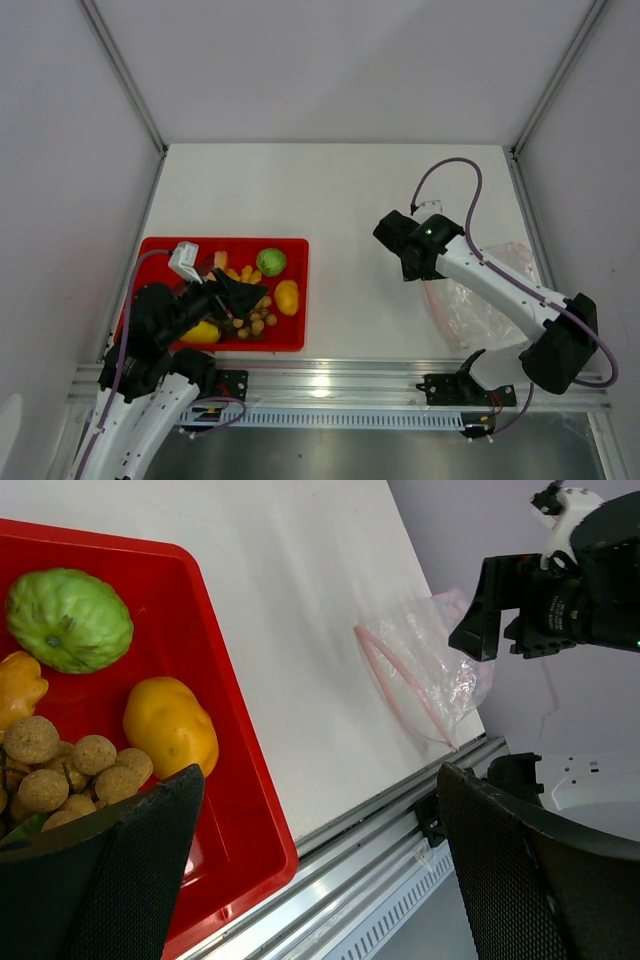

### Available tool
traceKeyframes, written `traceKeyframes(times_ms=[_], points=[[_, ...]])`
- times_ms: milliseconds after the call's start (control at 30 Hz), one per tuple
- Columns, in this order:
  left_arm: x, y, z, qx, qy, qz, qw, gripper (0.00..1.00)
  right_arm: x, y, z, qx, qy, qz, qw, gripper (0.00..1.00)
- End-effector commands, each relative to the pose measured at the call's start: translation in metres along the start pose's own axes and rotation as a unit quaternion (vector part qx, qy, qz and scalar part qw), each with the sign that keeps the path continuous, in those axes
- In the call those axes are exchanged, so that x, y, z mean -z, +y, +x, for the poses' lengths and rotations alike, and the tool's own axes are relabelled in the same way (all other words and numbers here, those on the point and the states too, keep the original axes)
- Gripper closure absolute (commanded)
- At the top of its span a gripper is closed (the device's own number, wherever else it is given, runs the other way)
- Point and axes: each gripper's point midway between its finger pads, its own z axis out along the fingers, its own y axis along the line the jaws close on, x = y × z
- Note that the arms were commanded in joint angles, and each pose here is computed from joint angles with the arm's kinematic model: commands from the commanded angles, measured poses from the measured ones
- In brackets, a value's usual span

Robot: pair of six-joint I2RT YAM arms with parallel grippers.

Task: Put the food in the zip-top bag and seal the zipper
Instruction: Pick up the zipper food storage bag at the corner of the board.

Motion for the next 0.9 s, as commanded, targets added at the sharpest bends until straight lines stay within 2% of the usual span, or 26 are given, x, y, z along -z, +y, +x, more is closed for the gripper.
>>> traceKeyframes(times_ms=[0,233,467,600,867], points=[[0.006,-0.011,-0.006,-0.014,-0.005,0.016,1.0,0.01,-0.008,0.003,-0.002,0.027,0.01,0.03,0.999,0.09],[0.008,-0.015,-0.007,-0.015,-0.005,0.021,1.0,0.01,-0.04,0.028,0.012,0.111,0.05,0.079,0.989,0.11],[0.009,-0.016,-0.006,-0.015,-0.003,0.027,1.0,0.0,-0.075,0.041,0.02,0.196,0.082,0.147,0.966,0.13],[0.008,-0.013,-0.005,-0.016,-0.003,0.024,1.0,0.01,-0.087,0.04,0.023,0.216,0.087,0.178,0.956,0.14],[0.004,-0.013,-0.002,-0.014,0.006,0.027,1.0,0.0,-0.11,0.024,0.026,0.224,0.099,0.23,0.942,0.21]])
